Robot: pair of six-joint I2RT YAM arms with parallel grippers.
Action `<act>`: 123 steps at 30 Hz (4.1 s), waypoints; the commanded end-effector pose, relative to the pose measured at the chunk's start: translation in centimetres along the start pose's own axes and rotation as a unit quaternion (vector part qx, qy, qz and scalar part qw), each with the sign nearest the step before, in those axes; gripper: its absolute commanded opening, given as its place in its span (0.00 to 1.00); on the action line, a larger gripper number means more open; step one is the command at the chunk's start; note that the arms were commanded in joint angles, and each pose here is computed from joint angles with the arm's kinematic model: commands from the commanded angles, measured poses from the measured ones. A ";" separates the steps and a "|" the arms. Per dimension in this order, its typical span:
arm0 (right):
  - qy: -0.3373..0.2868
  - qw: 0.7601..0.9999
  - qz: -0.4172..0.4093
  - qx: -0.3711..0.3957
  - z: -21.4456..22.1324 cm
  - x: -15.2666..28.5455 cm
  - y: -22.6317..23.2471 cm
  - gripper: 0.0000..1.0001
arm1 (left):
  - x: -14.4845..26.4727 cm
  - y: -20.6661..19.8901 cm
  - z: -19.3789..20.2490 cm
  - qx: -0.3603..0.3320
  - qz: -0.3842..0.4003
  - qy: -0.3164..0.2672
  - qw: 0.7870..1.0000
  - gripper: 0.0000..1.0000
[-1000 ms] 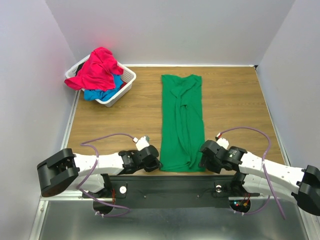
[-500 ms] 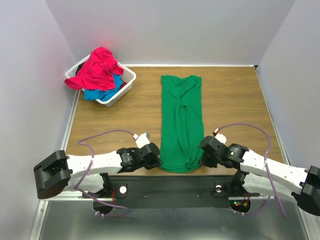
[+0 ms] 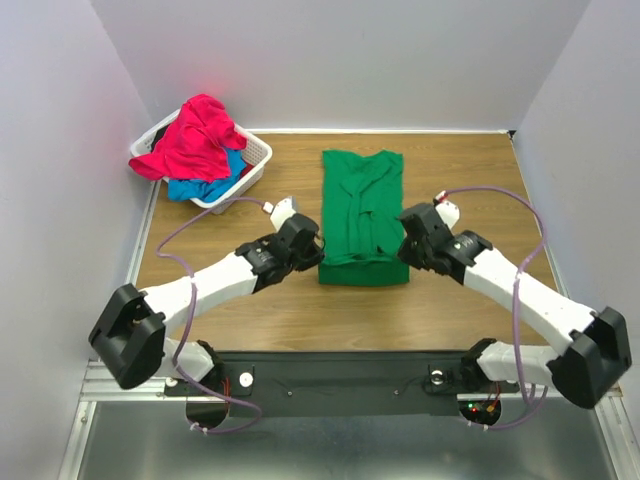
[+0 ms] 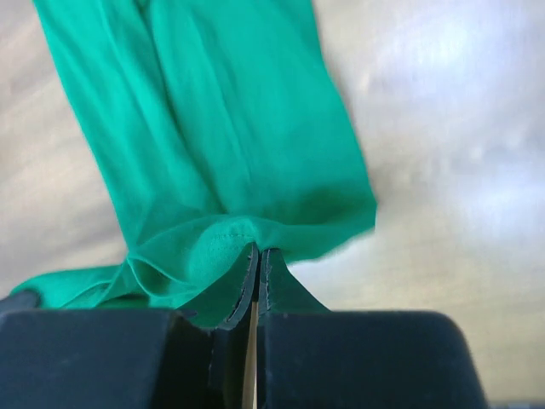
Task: Fold and stack the t-shirts
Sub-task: Fold the tshirt
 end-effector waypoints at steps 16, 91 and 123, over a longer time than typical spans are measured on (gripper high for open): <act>-0.043 0.998 -0.026 0.035 -10.3 -9.2 1.7 0.00 | -8.9 -5.8 -8.8 -0.086 0.010 -0.045 0.995 0.00; -0.096 0.987 -0.048 0.118 -12.7 -9.3 2.5 0.83 | -3.9 5.0 -4.8 -0.063 0.045 0.040 0.996 0.98; 0.082 0.994 -0.068 0.028 3.0 -9.2 -3.8 0.61 | -10.1 5.2 -1.6 -0.073 0.004 0.107 0.992 0.34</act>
Point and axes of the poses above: each gripper's point midway between its finger pads, its own x axis back along the fingers, its own y axis along the line the jaws close on, z = x × y, the point moved 8 cm from there along x, back along the fingers, and after that the axes turned 15 degrees about x, right-handed, at the moved point
